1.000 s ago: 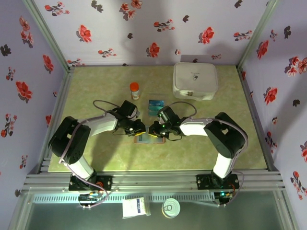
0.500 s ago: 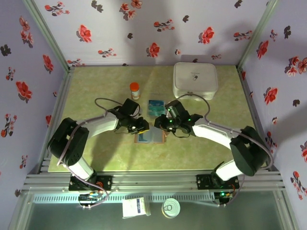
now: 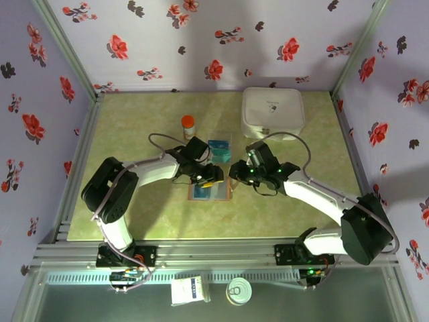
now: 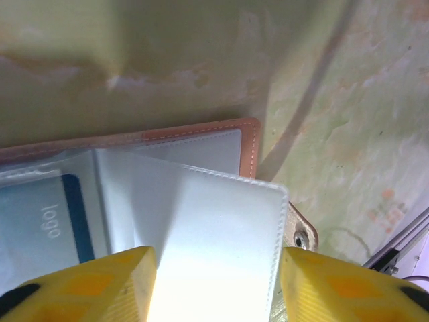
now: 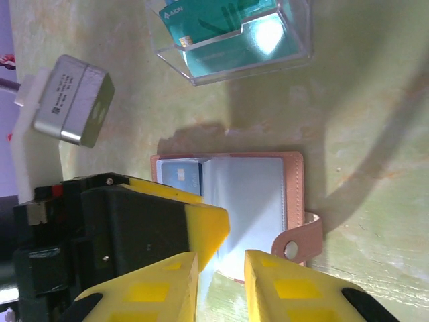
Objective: Take the credit cards out of the card holder
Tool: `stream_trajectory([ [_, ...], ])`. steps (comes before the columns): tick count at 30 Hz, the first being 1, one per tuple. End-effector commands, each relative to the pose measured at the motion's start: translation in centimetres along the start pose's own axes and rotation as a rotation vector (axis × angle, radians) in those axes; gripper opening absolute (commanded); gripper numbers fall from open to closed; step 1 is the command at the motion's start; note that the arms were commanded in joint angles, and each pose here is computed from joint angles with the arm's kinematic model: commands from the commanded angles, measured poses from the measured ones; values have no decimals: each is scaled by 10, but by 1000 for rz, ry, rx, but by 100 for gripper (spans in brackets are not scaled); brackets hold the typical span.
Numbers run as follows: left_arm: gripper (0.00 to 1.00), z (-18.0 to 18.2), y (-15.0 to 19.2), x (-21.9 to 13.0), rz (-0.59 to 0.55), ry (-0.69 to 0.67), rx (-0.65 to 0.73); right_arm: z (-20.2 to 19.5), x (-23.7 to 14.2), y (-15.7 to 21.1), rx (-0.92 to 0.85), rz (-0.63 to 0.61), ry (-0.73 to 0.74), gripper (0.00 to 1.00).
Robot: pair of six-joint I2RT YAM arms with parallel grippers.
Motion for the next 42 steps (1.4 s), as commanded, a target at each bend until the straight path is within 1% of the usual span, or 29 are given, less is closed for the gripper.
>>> stream_trajectory([
  [1,56,-9,-1,7,27,12,10,-7,-5,2,-10,-13,34,27],
  [5,58,-10,-2,13,39,8,11,-8,-6,2,-7,-15,35,27],
  [12,59,-12,-2,11,41,7,20,-6,-4,0,-3,-12,15,28],
  [16,58,-14,-3,-1,14,14,32,-1,2,-3,2,5,-14,27],
  [21,55,-10,-6,-25,-41,18,34,9,10,-7,-4,29,-50,26],
  [25,51,4,-7,-45,-89,-4,23,21,20,-9,-25,58,-66,26],
  [29,46,31,-8,-57,-123,-46,-18,35,34,-10,-50,96,-80,25],
  [34,36,65,-5,-59,-119,-84,-80,50,56,-7,-72,153,-96,25],
  [42,20,81,-4,-51,-85,-79,-105,56,94,5,-65,253,-94,25],
])
Point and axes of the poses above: each hand's point on the last joint's axis, 136 mm out from that joint toward the fingers, its own x axis out along the fingers, its own z axis along the line the jaws close on, y = z × x, the point moved 9 cm from there along -x, back along the fingers, and after that the axes turned 6 degrees about -x, right-handed, at the moved point
